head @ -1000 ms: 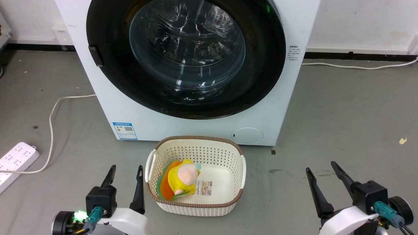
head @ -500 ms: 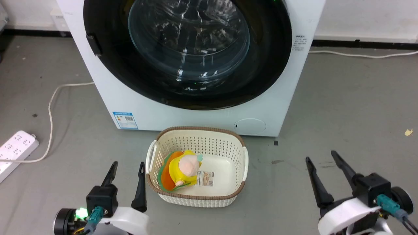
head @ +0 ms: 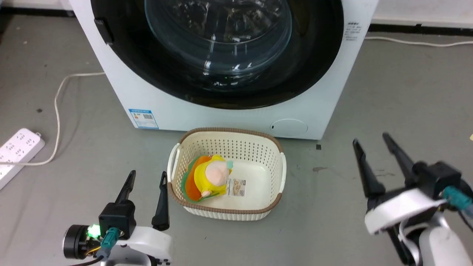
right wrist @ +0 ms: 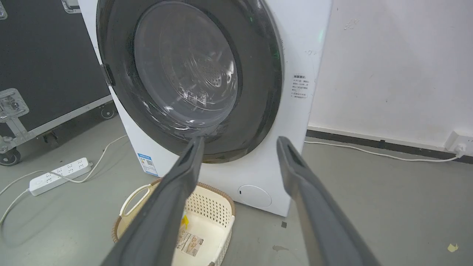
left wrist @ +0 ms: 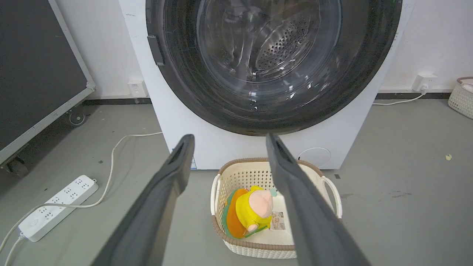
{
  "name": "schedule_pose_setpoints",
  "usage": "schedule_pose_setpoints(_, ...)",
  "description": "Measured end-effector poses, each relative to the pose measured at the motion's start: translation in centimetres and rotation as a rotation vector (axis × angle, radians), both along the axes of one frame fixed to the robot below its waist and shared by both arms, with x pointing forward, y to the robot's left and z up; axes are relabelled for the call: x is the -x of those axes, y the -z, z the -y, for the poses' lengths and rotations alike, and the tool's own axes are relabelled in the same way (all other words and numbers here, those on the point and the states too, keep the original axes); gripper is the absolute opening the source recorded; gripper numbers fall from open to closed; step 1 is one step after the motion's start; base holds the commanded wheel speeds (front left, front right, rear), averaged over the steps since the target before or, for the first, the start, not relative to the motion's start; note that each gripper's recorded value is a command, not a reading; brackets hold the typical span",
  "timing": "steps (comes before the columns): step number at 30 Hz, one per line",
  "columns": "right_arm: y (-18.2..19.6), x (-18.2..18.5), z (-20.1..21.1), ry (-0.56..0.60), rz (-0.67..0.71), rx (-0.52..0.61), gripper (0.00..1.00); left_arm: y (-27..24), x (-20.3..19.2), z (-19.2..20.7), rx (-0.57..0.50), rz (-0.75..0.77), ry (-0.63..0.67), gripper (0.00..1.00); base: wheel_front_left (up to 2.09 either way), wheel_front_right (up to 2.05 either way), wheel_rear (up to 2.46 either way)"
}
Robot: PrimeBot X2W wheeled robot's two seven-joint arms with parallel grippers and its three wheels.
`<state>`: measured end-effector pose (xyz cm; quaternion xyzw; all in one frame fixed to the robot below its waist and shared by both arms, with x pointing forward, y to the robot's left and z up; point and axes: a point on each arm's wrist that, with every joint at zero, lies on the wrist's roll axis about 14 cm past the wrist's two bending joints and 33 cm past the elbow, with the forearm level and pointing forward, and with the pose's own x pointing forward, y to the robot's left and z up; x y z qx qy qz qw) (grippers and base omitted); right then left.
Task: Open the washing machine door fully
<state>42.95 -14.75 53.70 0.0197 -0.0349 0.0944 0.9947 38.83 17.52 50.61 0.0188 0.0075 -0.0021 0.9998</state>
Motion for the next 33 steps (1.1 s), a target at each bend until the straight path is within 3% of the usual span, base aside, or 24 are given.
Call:
schedule_pose_setpoints(4,-0.8,-1.4,-0.3,-0.012,0.018,-0.040,1.00,-0.1,-0.5,0.0,0.000,0.009,-0.001,1.00,0.00,0.00,0.00)
schedule_pose_setpoints(5,-0.9,-1.7,-0.4,-0.016,0.022,-0.050,0.58,0.0,-0.6,0.0,0.000,0.008,-0.003,1.00,0.00,0.00,0.00)
schedule_pose_setpoints(6,-1.1,-2.1,-0.5,-0.019,0.026,-0.062,0.22,0.0,-0.7,0.0,0.000,0.009,-0.004,1.00,0.00,0.00,0.00)
schedule_pose_setpoints(7,-1.3,-2.5,-0.5,-0.021,0.030,-0.076,0.00,0.0,-0.8,0.0,0.000,0.011,-0.004,1.00,0.00,0.00,0.00)
schedule_pose_setpoints(17,-2.2,-6.8,-0.3,-0.027,0.010,-0.222,0.00,0.8,-1.5,-0.4,-0.004,0.003,-0.018,1.00,0.00,0.00,0.00)
schedule_pose_setpoints(33,-0.5,-13.6,-0.7,-0.047,-0.203,-0.530,0.00,1.7,-2.5,-1.1,0.001,0.003,-0.043,1.00,0.00,0.00,0.00)
